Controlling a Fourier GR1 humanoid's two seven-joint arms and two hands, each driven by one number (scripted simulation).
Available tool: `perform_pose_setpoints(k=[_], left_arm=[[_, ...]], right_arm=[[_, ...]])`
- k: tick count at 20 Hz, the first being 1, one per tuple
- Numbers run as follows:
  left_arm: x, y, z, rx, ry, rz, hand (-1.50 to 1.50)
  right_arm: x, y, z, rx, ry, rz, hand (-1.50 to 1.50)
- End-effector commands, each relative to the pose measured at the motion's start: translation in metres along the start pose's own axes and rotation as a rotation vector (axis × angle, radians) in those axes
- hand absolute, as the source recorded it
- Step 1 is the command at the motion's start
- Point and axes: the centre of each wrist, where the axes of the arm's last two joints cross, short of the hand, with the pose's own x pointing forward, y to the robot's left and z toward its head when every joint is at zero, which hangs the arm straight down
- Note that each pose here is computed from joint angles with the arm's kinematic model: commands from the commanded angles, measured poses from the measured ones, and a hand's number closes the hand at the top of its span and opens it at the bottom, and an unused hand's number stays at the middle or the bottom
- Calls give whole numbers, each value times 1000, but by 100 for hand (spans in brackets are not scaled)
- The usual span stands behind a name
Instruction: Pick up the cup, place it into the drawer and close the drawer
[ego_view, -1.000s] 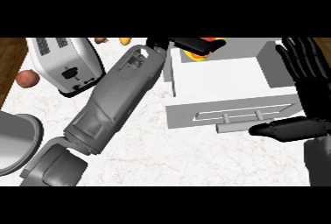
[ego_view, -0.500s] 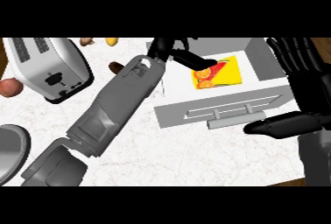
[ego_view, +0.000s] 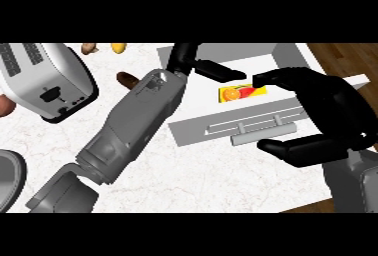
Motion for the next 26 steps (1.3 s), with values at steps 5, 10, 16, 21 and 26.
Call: perform_pose_setpoints(k=[5, 10, 16, 21, 26], left_arm=[[17, -2, -6, 98, -129, 166, -150], [14, -1, -6, 133, -138, 157, -150], [-4, 5, 3, 181, -133, 211, -150], [-25, 12, 17, 152, -148, 260, -150], [-27, 28, 23, 153, -156, 293, -150]], right_arm=[[-12, 8, 5, 378, 193, 43, 150], [-14, 1, 36, 430, 404, 244, -150], [-36, 29, 40, 383, 456, 489, -150], [-102, 51, 38, 375, 590, 557, -150], [-154, 26, 51, 437, 677, 574, -150]])
